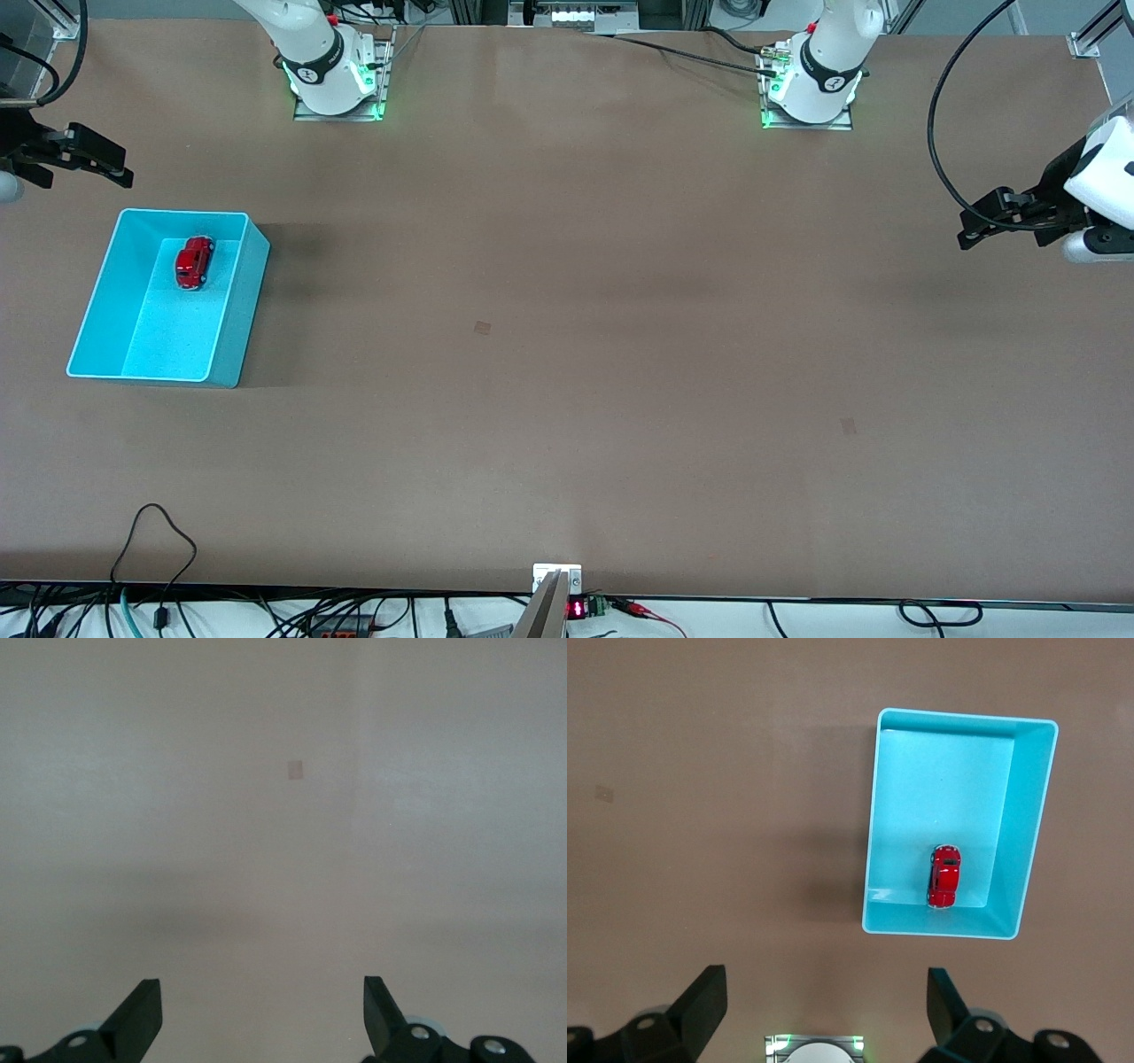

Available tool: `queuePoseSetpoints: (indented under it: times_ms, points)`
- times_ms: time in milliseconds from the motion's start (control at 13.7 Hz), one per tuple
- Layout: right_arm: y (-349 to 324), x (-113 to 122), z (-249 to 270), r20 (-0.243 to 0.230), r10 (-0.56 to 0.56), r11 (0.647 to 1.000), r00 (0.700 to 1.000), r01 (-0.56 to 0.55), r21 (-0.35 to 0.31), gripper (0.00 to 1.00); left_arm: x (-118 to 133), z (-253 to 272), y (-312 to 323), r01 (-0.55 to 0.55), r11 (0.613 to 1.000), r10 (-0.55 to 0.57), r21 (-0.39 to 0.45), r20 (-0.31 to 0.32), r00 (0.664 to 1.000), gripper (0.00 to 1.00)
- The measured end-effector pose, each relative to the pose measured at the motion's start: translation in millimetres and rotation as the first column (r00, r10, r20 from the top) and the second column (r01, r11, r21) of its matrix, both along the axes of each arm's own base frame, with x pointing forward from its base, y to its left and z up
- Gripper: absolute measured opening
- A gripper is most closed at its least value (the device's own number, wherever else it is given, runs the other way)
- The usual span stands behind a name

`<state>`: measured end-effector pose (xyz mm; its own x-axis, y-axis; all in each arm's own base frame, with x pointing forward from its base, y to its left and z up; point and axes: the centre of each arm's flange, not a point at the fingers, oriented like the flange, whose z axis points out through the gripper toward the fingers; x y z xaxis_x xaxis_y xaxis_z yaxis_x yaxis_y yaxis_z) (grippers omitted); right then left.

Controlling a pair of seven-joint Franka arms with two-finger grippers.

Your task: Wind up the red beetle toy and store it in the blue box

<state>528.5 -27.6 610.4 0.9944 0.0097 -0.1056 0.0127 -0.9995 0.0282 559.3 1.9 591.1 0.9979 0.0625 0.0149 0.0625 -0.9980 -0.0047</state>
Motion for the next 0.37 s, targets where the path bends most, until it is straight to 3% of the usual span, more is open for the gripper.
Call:
queuePoseSetpoints:
  times_ms: [365]
  points:
    - [1.2,3.1,-8.9,-0.017,-0.01,1.0,1.0,0.01,0.002,1.0,0.2,-1.2,7.3,-0.013,1.0,0.013,-0.001,-0.002,1.0,1.0]
